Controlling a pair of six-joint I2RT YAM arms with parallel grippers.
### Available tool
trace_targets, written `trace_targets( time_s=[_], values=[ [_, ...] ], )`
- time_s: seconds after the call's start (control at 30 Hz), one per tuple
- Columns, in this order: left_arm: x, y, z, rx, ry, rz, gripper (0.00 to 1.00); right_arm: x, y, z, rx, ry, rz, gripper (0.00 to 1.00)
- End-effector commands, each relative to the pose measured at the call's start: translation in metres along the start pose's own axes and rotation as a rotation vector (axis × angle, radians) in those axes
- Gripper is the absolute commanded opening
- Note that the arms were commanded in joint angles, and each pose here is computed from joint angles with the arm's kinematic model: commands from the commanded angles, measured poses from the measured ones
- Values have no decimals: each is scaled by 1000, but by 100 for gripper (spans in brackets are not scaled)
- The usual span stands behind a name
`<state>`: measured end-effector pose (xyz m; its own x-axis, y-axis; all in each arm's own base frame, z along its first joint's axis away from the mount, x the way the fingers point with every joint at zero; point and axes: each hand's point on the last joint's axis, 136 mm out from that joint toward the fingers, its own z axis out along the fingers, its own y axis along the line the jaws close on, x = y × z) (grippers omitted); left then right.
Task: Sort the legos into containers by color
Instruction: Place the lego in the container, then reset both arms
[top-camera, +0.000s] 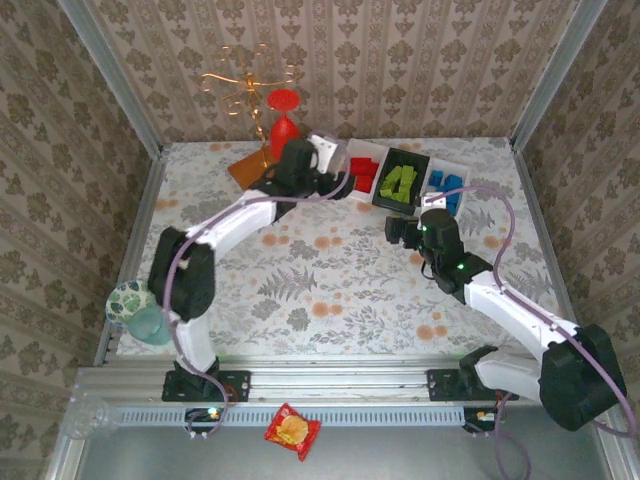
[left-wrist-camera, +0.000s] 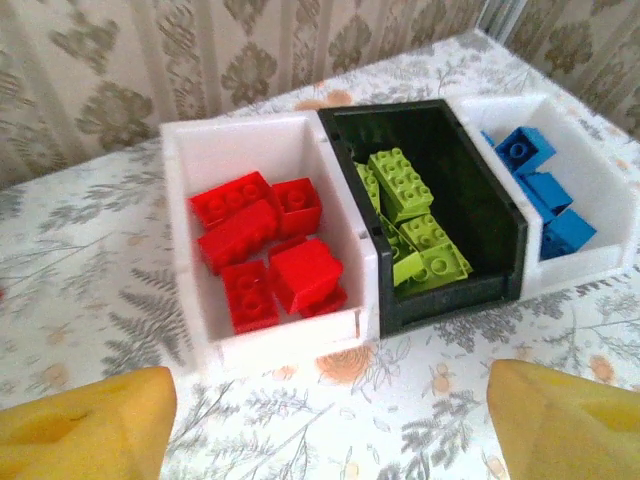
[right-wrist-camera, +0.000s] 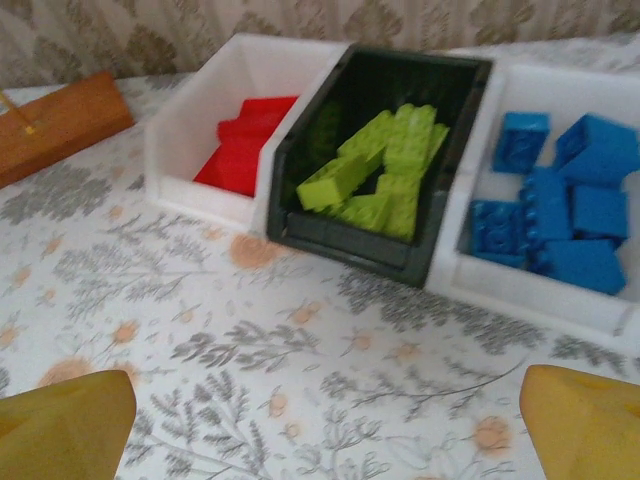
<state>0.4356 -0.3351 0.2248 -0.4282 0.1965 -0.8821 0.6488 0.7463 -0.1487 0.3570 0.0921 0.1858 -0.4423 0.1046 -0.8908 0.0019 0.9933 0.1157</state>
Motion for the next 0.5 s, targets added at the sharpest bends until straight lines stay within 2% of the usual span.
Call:
trace_targets(
  time_s=[0.0, 0.13, 0.27, 0.47],
  values=[
    [-3, 30, -40, -105, -95, 16, 85, -36, -28, -18, 139, -86, -21, 100],
    [25, 69, -98, -261, -118, 0, 90, -49, -56, -30, 235, -126, 9, 100],
    [63, 111, -155, -462, -125, -5, 100, -50, -88, -41, 360, -149, 49, 100],
    [101, 157, -207, -710, -146, -11, 100, -32, -133, -45, 551, -224, 58, 100]
  ],
)
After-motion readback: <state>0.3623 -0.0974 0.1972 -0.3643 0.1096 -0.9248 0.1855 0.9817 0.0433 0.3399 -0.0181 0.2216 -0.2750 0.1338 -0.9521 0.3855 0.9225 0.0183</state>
